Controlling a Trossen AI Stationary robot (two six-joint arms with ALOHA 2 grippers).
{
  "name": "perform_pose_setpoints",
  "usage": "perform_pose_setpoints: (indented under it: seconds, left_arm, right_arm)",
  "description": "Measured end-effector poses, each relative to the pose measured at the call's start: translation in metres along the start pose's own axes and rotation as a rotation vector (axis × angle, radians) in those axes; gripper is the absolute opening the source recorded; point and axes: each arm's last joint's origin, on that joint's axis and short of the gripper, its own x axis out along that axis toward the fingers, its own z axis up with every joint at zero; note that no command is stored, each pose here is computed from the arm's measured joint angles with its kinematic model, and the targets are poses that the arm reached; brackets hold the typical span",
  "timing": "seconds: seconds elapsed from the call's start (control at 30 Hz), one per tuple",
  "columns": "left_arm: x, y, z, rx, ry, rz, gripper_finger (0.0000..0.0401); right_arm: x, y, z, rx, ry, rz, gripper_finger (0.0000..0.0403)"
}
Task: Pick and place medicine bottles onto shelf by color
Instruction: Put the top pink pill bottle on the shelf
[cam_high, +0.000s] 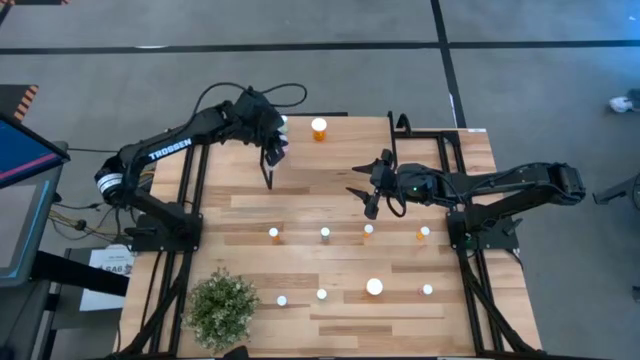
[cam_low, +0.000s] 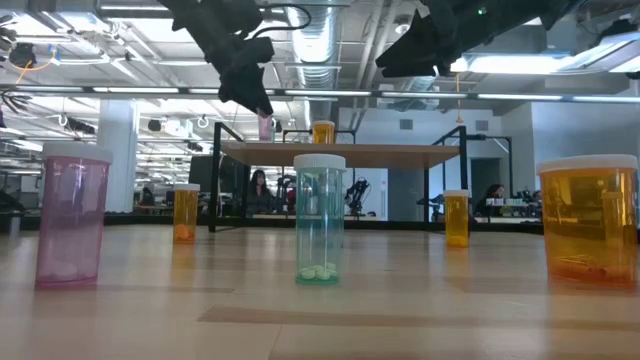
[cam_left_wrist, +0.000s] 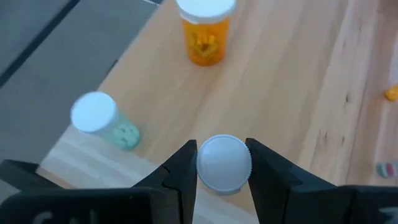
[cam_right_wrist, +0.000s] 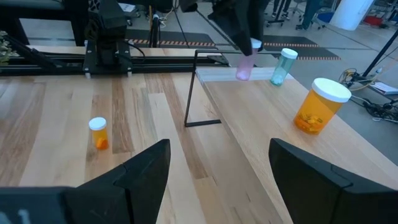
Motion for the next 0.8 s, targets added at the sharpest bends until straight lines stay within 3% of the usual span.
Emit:
perform_pose_setpoints:
  seconds: [0.8]
  left_arm:
    - [0.017, 0.004, -0.002, 0.005, 0.038, 0.032, 0.0125]
  right_arm:
    - [0.0, 0.0, -0.001, -0.003, 0.011, -0.001, 0.0295]
